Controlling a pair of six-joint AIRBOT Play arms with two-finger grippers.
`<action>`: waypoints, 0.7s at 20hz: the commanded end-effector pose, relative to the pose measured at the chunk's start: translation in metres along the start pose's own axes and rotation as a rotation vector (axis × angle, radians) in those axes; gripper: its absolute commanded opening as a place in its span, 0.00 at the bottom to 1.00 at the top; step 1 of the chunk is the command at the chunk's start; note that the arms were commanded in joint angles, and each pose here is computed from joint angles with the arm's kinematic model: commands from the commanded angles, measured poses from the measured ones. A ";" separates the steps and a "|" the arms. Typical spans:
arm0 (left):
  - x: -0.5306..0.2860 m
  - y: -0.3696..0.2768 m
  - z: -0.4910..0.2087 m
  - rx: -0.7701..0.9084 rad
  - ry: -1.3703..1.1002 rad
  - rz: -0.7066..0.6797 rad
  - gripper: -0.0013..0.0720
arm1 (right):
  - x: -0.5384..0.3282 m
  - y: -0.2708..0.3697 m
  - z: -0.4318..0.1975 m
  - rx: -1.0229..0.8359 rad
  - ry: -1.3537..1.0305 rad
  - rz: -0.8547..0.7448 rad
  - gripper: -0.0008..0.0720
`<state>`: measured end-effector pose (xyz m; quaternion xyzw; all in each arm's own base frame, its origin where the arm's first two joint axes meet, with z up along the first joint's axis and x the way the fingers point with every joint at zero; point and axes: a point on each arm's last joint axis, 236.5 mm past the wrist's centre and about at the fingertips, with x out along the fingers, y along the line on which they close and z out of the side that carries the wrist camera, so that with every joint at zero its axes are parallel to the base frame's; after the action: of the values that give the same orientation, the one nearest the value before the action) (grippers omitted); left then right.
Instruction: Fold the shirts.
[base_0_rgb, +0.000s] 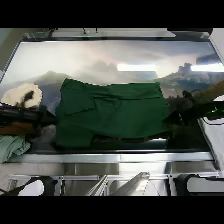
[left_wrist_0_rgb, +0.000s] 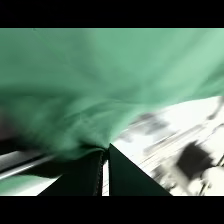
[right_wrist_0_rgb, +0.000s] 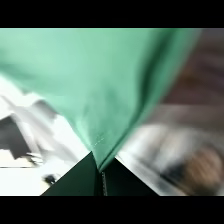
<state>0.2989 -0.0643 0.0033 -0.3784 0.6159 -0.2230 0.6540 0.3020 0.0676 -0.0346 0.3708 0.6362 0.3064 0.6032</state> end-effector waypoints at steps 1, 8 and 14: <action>-0.090 -0.141 0.010 0.328 -0.256 -0.324 0.05 | -0.045 0.134 0.011 -0.305 -0.195 0.294 0.04; -0.271 -0.381 -0.145 1.201 -0.872 -0.568 0.05 | -0.160 0.395 -0.107 -1.154 -0.866 0.244 0.04; -0.301 -0.387 -0.111 1.176 -1.008 -0.351 0.05 | -0.246 0.404 -0.088 -1.126 -1.370 -0.199 0.04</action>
<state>0.2040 -0.1089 0.4898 -0.1278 -0.0473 -0.4438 0.8857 0.2513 0.1152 0.4193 0.0857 -0.0306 0.3257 0.9411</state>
